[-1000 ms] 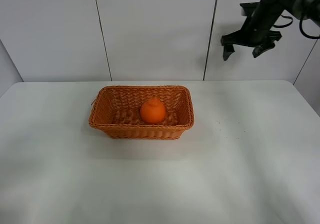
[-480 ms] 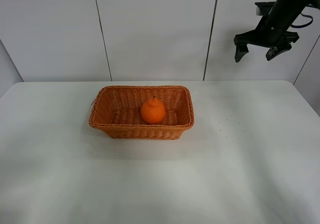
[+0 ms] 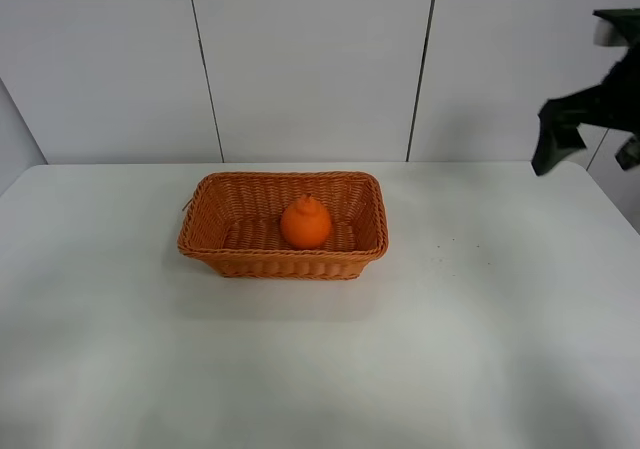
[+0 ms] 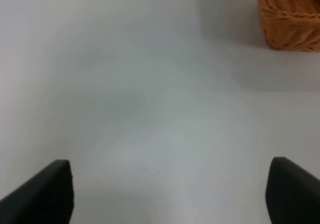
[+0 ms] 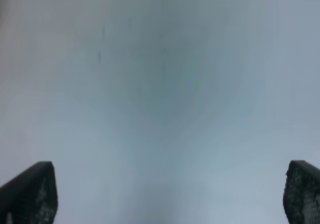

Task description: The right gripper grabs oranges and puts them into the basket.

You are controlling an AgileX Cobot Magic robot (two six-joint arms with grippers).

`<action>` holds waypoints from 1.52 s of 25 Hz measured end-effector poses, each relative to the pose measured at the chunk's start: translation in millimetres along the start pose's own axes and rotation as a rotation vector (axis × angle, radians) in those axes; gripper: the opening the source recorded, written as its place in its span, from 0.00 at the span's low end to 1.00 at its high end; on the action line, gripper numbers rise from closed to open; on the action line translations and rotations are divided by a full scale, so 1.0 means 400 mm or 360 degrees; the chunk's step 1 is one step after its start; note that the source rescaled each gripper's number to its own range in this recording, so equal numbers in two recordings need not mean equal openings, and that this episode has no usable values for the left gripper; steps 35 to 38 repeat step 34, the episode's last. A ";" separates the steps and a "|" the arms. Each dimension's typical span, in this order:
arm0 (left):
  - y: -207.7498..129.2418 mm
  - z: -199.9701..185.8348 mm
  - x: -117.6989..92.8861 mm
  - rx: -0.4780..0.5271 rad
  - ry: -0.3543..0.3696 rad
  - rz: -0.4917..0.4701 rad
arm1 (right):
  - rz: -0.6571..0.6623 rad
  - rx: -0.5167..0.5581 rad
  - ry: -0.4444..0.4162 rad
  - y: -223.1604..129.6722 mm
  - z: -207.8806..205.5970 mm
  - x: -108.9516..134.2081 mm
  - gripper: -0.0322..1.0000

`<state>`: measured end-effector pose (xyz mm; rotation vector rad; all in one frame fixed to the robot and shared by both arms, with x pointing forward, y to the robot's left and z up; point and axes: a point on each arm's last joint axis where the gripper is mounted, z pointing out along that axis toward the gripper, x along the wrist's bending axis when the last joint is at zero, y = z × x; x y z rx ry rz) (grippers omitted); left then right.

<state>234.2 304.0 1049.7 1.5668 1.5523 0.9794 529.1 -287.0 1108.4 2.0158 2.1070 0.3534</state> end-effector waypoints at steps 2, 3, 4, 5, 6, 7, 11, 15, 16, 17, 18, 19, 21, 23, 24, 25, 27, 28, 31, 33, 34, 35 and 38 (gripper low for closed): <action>0.000 0.000 0.000 0.0000 0.0000 0.0000 | 0.0008 0.0025 0.0000 -0.100 -0.019 0.001 1.00; 0.000 0.000 0.000 0.0000 0.0000 0.0000 | 0.0013 0.0039 0.0000 -0.155 -0.023 0.002 1.00; 0.000 0.000 0.000 0.0000 0.0000 0.0000 | 0.0015 0.0054 0.0000 -0.209 -0.023 0.002 1.00; 0.000 0.000 0.000 0.0000 0.0000 0.0000 | 0.0017 0.0079 0.0000 -0.259 -0.014 0.002 1.00; 0.000 0.000 0.000 0.0000 0.0000 0.0000 | 0.0026 0.0044 0.0000 -0.304 -0.018 0.003 1.00; 0.000 0.000 0.000 0.0000 0.0000 0.0000 | 0.0026 -0.0002 -0.0001 -0.351 -0.014 0.003 1.00; 0.000 0.000 0.000 0.0000 0.0000 0.0000 | 0.0024 -0.0292 -0.0002 -0.504 0.001 0.003 1.00; 0.000 0.000 0.000 0.0000 0.0000 0.0000 | 0.0015 -0.0650 -0.0006 -0.604 -0.027 0.004 1.00; 0.000 0.000 0.000 0.0000 0.0000 0.0000 | 0.0013 -0.0755 -0.0007 -0.624 -0.041 0.004 1.00; 0.000 0.000 0.000 0.0000 0.0000 0.0000 | 0.0010 -0.0851 -0.0009 -0.643 -0.054 0.005 1.00; 0.000 0.000 0.000 0.0000 0.0000 0.0000 | 0.0009 -0.0942 -0.0009 -0.661 -0.065 0.005 1.00; 0.000 0.000 0.000 0.0000 0.0000 0.0000 | 0.0007 -0.1009 -0.0011 -0.676 -0.072 0.005 1.00; 0.000 0.000 0.000 0.0000 0.0000 0.0000 | 0.0003 -0.1153 -0.0018 -0.708 -0.087 0.005 1.00; 0.000 0.000 0.000 0.0000 0.0000 0.0000 | 0.0012 -0.1256 -0.0015 -0.732 -0.096 0.005 1.00; 0.000 0.000 0.000 0.0000 0.0000 0.0000 | 0.0011 -0.1286 -0.0015 -0.739 -0.098 0.005 1.00; 0.000 0.000 0.000 0.0000 0.0000 0.0000 | 0.0012 -0.1296 -0.0015 -0.741 -0.098 0.005 1.00; 0.000 0.000 0.000 0.0000 0.0000 0.0000 | 0.0015 -0.1292 -0.0013 -0.741 -0.096 0.005 1.00; 0.000 0.000 0.000 0.0000 0.0000 0.0000 | 0.0016 -0.1290 -0.0013 -0.741 -0.095 0.005 1.00; 0.000 0.000 0.000 0.0000 0.0000 0.0000 | 0.0016 -0.1290 -0.0013 -0.741 -0.095 0.005 1.00; 0.000 0.000 0.000 0.0000 0.0000 0.0000 | 0.0016 -0.1290 -0.0013 -0.741 -0.095 0.005 1.00; 0.000 0.000 0.000 0.0000 0.0000 0.0000 | 0.0016 -0.1290 -0.0013 -0.741 -0.095 0.005 1.00; 0.000 0.000 0.000 0.0000 0.0000 0.0000 | 0.0016 -0.1290 -0.0013 -0.741 -0.095 0.005 1.00; 0.000 0.000 0.000 0.0000 0.0000 0.0000 | 0.0016 -0.1290 -0.0013 -0.741 -0.095 0.005 1.00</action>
